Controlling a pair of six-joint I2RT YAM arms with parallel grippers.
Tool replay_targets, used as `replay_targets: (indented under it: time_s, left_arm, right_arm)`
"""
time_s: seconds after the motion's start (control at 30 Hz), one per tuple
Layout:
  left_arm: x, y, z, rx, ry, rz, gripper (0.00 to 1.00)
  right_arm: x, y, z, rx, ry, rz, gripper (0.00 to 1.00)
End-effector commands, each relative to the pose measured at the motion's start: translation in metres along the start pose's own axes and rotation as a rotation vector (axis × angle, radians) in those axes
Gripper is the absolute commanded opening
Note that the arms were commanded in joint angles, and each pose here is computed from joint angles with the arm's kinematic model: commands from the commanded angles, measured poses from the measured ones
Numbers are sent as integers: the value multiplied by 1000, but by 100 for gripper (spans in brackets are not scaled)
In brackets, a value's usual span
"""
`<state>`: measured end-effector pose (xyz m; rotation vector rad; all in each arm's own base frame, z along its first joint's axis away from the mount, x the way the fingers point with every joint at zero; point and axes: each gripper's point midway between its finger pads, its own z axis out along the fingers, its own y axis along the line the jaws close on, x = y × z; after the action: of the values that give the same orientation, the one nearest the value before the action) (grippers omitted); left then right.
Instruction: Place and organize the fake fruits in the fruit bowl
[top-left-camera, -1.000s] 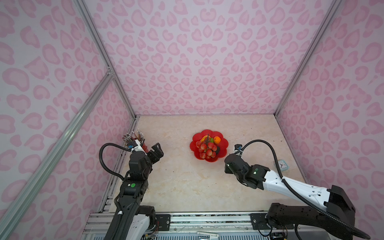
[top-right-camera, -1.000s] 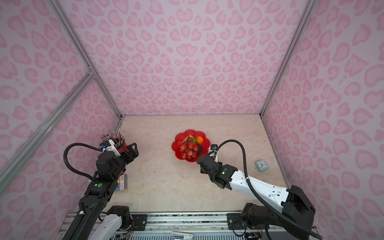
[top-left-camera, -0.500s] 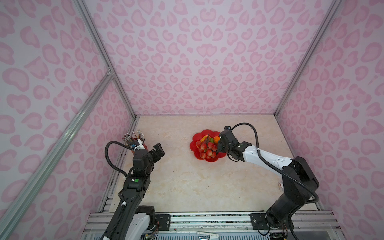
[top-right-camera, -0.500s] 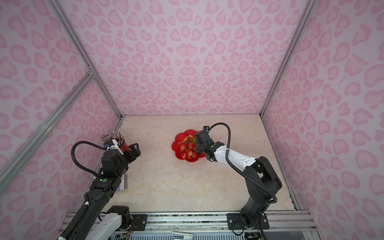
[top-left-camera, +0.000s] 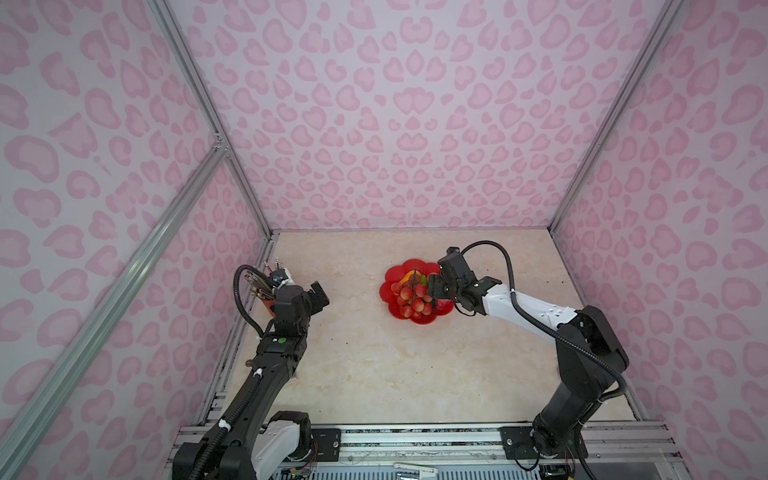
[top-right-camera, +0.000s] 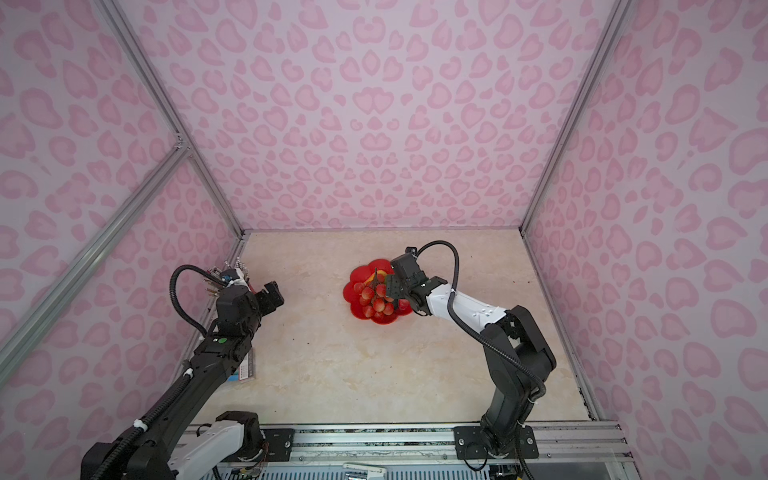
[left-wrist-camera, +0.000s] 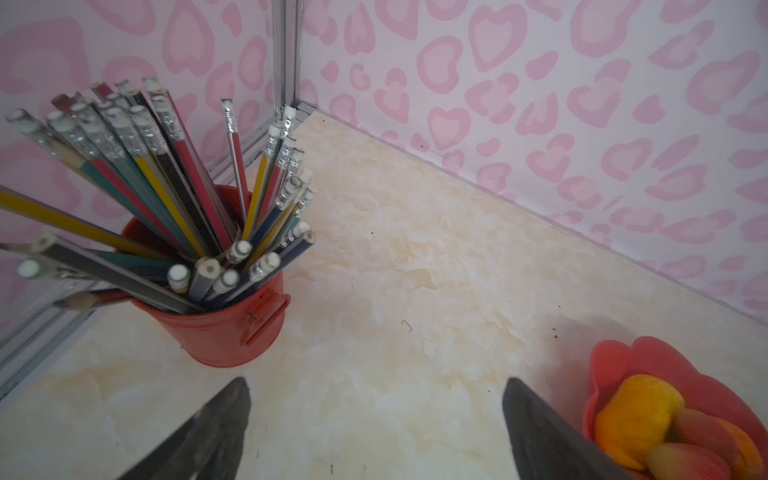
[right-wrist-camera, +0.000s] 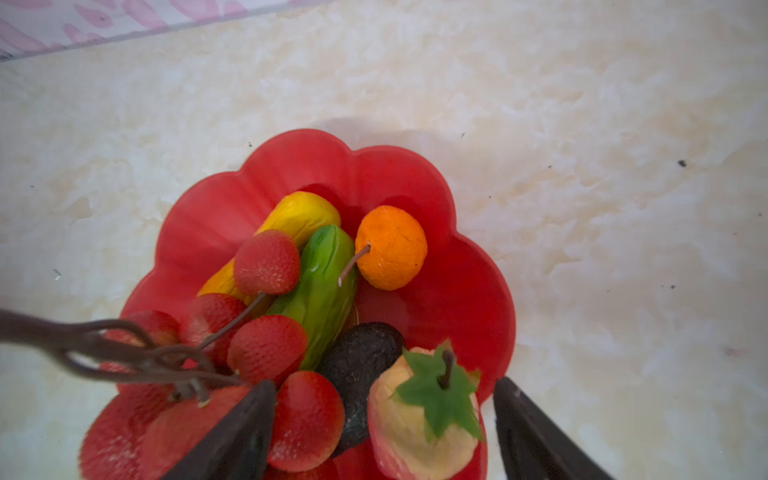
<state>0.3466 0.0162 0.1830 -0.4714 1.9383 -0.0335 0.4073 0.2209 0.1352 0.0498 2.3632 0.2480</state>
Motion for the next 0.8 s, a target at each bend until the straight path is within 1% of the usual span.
replay_targets:
  time_s: [0.0,0.1,0.2,0.27,0.3,0.33,0.37,0.4,0.43,0.5,0.57,0.6,0.67,0.77]
  left_arm:
    - [-19,7,3,-47,-123,69,96]
    - [-18,17,5,-75,-212,78,96]
    - [-13,27,1,-98,-301,86,97]
    - [-8,34,7,-140,-298,117,97]
    - [-5,35,13,-157,-285,135,97]
    - [-2,35,18,-162,-274,151,96]
    - [4,35,24,-166,-261,172,97]
    - [10,36,30,-168,-249,184,97]
    - [15,34,34,-152,-245,198,97]
    - [23,24,44,-110,-234,249,97]
    - [27,20,51,-88,-245,258,97]
    - [30,19,54,-73,-205,260,97]
    - [31,23,55,-58,-215,237,97]
    - [34,26,61,-48,-195,223,97]
  right_arm:
    - [-16,-16,-25,52,-79,-44,98]
    - [-29,-41,-58,89,-188,-81,99]
    - [-29,-85,-84,143,-298,-82,99]
    - [-25,-121,-100,175,-376,-41,99]
    - [-22,-140,-110,210,-436,-32,99]
    - [-19,-154,-118,248,-496,-45,99]
    - [-15,-165,-126,286,-566,-94,99]
    - [-10,-178,-132,335,-629,-117,99]
    - [-7,-190,-136,377,-664,-110,99]
    - [4,-217,-130,445,-631,-67,99]
    - [14,-236,-120,483,-595,-43,99]
    - [15,-241,-118,486,-613,-42,99]
    - [15,-247,-113,458,-653,-38,99]
    - [7,-244,-95,387,-659,-78,99]
